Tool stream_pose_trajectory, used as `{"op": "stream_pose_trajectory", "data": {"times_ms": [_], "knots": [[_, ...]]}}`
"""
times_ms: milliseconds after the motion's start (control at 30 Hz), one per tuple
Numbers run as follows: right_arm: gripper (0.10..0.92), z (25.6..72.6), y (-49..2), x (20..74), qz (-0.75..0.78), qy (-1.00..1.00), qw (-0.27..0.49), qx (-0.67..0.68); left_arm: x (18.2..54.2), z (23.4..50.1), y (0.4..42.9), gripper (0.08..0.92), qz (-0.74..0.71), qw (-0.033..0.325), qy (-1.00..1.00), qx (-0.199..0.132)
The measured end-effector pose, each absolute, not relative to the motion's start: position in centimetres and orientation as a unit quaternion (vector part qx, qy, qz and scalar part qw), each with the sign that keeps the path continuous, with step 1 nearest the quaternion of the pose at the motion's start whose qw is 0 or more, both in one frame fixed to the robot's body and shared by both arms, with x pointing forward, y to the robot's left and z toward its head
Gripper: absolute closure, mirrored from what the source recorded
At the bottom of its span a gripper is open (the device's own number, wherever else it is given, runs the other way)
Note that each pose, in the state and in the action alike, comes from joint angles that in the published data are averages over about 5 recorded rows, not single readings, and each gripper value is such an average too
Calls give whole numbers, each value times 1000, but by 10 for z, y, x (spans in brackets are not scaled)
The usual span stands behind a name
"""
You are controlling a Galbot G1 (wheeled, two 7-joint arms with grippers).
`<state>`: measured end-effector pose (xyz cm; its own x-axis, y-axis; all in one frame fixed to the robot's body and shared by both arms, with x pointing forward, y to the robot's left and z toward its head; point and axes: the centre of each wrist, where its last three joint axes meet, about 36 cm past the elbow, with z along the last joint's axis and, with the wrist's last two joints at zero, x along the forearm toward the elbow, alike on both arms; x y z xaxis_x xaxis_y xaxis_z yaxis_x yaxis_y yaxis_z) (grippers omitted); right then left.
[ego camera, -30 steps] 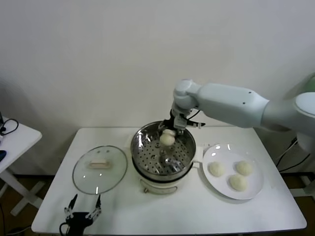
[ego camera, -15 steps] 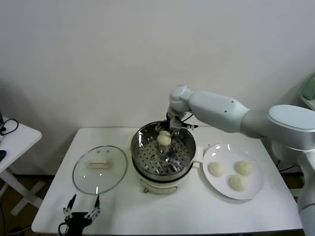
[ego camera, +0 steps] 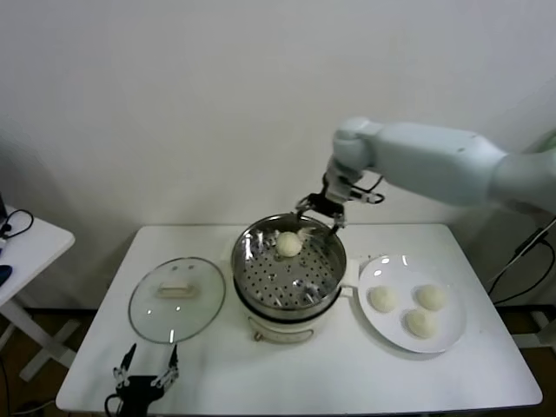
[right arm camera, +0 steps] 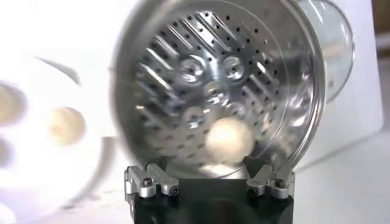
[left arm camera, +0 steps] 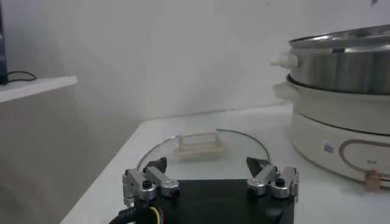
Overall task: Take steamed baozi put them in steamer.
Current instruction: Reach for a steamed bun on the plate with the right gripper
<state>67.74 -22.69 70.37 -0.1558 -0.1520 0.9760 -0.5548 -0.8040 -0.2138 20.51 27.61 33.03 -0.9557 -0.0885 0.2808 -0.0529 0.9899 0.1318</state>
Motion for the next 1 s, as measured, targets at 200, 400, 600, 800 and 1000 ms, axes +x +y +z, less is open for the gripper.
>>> {"op": "stream_pose_trajectory", "data": {"times_ms": [200,400,600,800,1000], "knots": [[200,681,-315,638,658,-395,272,581,205,332,274,177,-61,142,-987,34],[200,634,-361,608,592,-491,356,531,205,330,274,177,-61,145,-987,35],[200,581,-363,598,542,-543,397,504,205,328,277,177,-64,147,-986,37],[200,535,-354,599,510,-571,418,489,202,325,279,177,-68,153,-985,38],[200,498,-349,601,491,-585,436,475,200,324,280,177,-71,156,-984,38]]}}
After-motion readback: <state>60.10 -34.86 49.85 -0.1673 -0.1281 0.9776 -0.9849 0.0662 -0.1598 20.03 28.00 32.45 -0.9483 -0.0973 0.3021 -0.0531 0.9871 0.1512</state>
